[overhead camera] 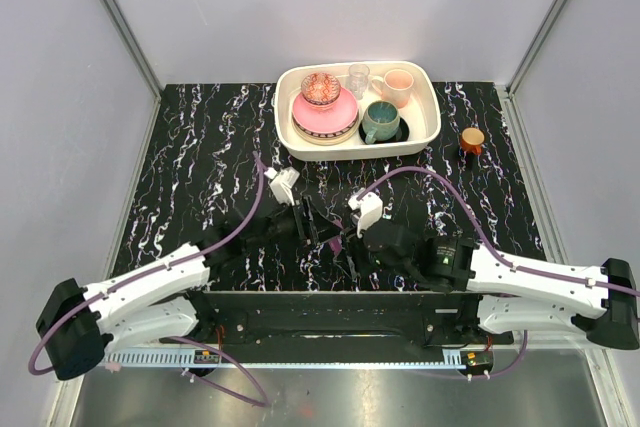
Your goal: Sort the pills into containers
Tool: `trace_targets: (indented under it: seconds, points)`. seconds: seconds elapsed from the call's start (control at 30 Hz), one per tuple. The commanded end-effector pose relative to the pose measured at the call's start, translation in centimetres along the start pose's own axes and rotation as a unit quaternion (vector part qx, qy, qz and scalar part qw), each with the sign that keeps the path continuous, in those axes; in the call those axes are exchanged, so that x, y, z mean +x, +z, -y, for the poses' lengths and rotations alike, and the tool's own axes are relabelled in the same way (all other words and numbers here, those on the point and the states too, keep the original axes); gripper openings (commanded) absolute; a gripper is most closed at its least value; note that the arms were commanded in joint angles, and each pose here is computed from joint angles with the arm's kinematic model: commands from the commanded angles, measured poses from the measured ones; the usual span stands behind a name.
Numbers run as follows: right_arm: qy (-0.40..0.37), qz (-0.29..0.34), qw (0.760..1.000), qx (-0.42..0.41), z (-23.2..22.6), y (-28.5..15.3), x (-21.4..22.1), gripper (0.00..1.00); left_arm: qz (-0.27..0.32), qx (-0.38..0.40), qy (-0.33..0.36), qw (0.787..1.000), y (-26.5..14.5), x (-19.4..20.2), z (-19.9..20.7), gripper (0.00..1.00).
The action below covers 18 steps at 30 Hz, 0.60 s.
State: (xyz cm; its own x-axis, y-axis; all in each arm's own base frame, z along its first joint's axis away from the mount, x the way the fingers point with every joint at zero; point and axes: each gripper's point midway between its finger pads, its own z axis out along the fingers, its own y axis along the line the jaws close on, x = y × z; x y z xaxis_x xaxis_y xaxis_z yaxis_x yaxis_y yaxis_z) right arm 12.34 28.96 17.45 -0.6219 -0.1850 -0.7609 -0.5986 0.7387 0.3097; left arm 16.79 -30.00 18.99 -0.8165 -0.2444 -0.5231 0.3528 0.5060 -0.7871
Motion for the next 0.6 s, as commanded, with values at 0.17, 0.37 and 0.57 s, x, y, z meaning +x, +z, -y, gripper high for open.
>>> trace_targets:
  seconds: [0.17,0.37,0.57]
  points:
    - [0.01,0.059,0.998,-0.003,-0.9,-1.9,-3.6,0.0,0.02,0.046,-0.001,0.999,0.4,-1.4,4.2,0.42]
    - [0.021,0.076,0.997,-0.012,-1.3,-3.0,-4.7,0.0,0.016,0.059,0.002,0.998,-0.1,-1.1,4.9,0.0]
    - [0.067,0.115,0.988,-0.081,-3.0,-5.5,-6.3,0.01,0.026,0.09,0.015,0.995,-0.8,-0.9,5.5,0.0]
